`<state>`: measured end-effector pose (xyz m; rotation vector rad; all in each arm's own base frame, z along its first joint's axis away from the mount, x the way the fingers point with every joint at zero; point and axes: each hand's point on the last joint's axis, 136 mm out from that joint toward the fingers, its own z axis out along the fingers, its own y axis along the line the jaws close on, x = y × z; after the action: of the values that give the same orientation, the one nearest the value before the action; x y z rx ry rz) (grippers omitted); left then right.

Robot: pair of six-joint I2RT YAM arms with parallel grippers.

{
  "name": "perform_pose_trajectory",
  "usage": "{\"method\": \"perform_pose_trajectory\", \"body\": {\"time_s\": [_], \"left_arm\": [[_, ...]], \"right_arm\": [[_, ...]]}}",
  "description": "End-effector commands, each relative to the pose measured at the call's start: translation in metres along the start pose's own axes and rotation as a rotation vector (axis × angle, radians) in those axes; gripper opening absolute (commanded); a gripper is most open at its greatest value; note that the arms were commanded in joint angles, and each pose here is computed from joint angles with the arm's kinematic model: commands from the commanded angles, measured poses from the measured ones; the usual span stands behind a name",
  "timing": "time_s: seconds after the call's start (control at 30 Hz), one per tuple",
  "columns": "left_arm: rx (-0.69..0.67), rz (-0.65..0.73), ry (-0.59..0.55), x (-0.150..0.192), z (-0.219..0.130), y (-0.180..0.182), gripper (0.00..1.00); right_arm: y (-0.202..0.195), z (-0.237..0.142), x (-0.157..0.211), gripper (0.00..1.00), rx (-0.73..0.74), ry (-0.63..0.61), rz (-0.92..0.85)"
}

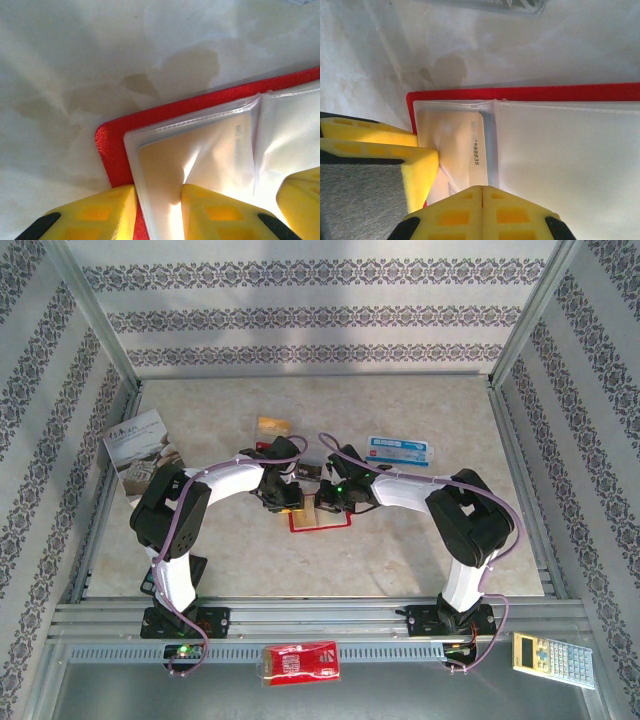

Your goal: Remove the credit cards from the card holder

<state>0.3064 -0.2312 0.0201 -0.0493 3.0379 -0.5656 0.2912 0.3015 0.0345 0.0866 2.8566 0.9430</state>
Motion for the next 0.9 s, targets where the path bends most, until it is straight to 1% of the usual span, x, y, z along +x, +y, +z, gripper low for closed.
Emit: {"method": "perform_pose_trajectory", "body": {"time_s": [0.0, 0.27, 0.5, 0.6, 0.73, 0.87], "left_arm": [[0.012, 0.000, 0.058, 0.015, 0.020, 0.006, 0.29], [0.011, -0.005, 0.060, 0.016, 0.021, 0.008, 0.29], [0.012, -0.005, 0.064, 0.017, 0.022, 0.008, 0.29], [0.010, -0.005, 0.066, 0.018, 0.023, 0.009, 0.29], [0.021, -0.006, 0.071, 0.019, 0.025, 0.008, 0.29], [0.049, -0.006, 0.083, 0.020, 0.029, 0.004, 0.29]], "right_arm": [[0.000, 0.008, 0.007, 0.04, 0.008, 0.043, 0.033], [-0.001, 0.015, 0.008, 0.07, 0.013, 0.062, 0.034], [-0.016, 0.021, 0.011, 0.16, 0.082, 0.069, 0.025], [-0.019, 0.024, 0.013, 0.19, 0.097, 0.077, 0.018], [-0.017, 0.030, 0.017, 0.20, 0.086, 0.097, -0.007], [-0.012, 0.034, 0.021, 0.19, 0.063, 0.124, -0.028]]}}
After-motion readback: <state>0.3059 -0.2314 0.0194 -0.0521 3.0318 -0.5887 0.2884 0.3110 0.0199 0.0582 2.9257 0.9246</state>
